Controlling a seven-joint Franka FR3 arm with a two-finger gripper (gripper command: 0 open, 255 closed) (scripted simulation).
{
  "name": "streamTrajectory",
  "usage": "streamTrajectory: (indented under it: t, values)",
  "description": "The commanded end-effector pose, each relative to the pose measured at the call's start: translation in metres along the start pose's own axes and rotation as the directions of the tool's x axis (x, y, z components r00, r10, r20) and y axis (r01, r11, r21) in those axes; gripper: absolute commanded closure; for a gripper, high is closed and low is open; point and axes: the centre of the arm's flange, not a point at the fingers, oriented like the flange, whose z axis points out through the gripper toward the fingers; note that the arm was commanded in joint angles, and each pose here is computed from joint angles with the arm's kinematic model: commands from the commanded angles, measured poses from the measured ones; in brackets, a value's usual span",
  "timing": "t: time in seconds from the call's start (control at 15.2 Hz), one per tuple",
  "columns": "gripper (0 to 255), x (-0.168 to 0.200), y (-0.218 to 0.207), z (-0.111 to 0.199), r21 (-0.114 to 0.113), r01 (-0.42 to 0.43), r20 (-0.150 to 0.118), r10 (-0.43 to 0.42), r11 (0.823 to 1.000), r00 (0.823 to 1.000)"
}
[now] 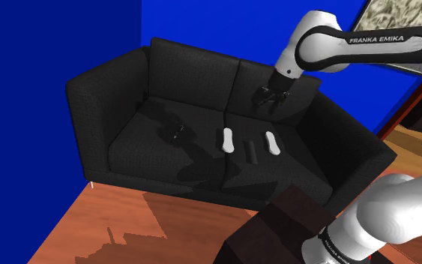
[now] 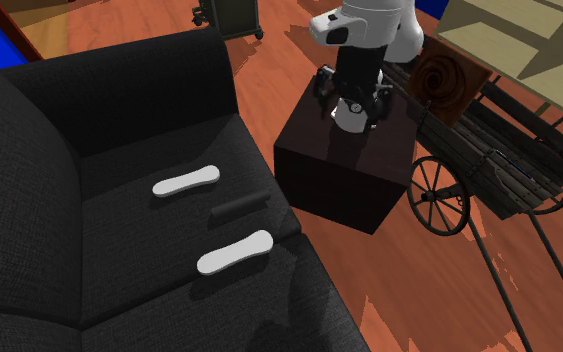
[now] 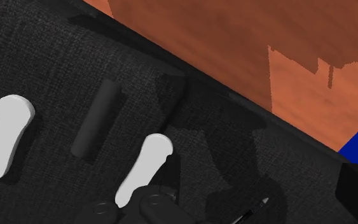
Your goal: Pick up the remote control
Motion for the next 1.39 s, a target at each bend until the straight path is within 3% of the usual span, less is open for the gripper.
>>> streamTrajectory:
  t: [0.0,0.66,1.32]
  values:
    - [0,0.017,0.003,0.018,-0.005,-0.027,0.001,0.027,1.000,1.000]
    - [0,0.098,0.034,0.119,-0.031,-0.156,0.013,0.157,0.987,0.988]
    - [0,0.173,0.077,0.220,-0.058,-0.283,0.021,0.284,0.957,0.959]
